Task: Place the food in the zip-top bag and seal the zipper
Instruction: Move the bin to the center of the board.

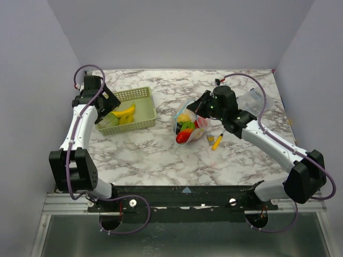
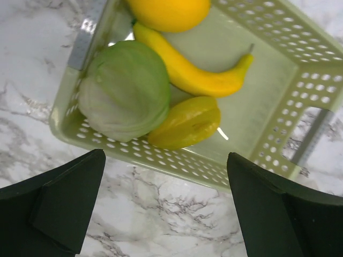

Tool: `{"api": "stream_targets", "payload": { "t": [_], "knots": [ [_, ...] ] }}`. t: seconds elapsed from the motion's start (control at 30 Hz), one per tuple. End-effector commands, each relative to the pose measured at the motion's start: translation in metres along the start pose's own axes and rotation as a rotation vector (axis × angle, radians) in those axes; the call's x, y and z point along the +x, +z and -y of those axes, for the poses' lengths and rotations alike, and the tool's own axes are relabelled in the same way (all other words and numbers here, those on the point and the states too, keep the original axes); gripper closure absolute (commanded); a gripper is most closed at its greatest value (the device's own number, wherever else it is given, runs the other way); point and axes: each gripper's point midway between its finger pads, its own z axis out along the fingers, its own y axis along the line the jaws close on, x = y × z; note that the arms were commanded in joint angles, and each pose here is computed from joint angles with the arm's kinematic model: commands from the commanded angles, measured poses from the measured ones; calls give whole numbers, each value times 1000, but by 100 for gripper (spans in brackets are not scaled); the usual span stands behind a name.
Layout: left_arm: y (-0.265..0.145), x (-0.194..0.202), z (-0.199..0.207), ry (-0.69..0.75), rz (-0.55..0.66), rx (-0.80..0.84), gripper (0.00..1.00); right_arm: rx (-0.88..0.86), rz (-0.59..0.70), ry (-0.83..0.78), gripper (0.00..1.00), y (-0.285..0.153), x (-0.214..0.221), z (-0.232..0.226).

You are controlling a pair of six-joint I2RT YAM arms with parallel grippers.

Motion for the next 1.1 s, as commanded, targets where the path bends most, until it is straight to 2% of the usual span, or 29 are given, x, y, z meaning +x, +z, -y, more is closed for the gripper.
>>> {"api": "stream_targets", "payload": {
  "t": [0.0, 0.17, 0.3, 0.67, 0.7, 0.83, 0.93, 1.07],
  "knots": [
    [6, -1, -39, -101, -3, -234, 1, -44, 34, -17, 100, -7, -13, -11],
    [15, 3, -53, -175, -23, -327, 1, -36, 32, -11, 100, -6, -12, -7],
    [31, -1, -53, -215, -49, -335, 2, -39, 31, -9, 100, -6, -11, -7],
    [56, 1, -47, -202, -98, -319, 6, -36, 30, -3, 100, -6, -10, -5],
    [60, 1, -42, -192, -106, -287, 6, -37, 31, -2, 100, -6, -10, -5],
    [71, 24, 7, -117, -263, -34, 8, -45, 28, 2, 100, -3, -10, -6],
    [55, 23, 39, -39, -195, 127, 7, -56, 11, 5, 100, -1, -6, -8],
    [35, 6, 49, -29, -91, 173, 5, -51, 10, 8, 100, -1, -5, -6]
  ]
}}
